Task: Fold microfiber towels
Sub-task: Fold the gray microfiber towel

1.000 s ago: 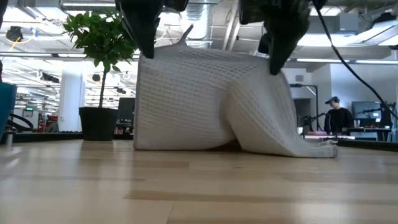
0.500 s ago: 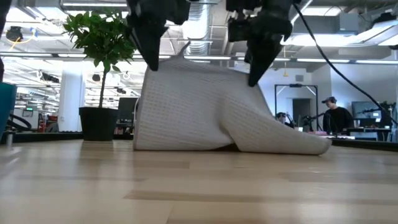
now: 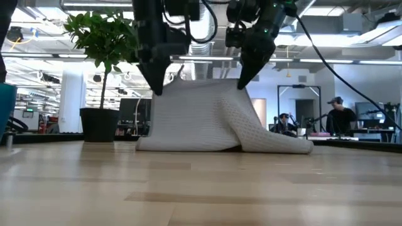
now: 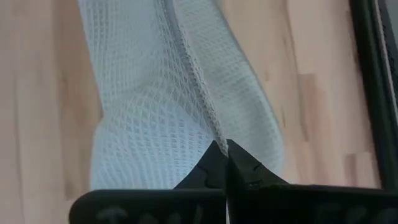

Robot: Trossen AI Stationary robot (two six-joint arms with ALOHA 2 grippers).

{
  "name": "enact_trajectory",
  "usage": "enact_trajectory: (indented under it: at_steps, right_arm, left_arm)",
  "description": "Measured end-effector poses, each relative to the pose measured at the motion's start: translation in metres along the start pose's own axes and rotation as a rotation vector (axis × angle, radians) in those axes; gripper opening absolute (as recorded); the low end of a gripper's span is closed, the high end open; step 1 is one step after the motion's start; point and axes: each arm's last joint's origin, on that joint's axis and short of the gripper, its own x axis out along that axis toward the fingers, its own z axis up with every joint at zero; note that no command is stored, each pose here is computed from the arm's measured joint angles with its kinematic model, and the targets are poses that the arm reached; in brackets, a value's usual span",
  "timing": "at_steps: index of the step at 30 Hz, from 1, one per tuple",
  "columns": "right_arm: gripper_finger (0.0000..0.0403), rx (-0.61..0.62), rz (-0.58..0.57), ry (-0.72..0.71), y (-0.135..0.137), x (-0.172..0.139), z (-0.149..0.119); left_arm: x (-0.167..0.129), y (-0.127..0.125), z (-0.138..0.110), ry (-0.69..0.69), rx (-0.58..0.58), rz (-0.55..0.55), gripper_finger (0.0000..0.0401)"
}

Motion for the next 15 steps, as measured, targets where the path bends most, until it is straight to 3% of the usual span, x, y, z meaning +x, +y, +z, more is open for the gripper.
enact_trajectory:
  at_steps: [15]
  right_arm:
    - [0.0007, -0.101, -0.074, 0.042, -0.031, 0.041, 0.001]
  left_arm:
    - [0.017, 0.032, 0.018, 0.056, -0.139, -0.047, 0.0000]
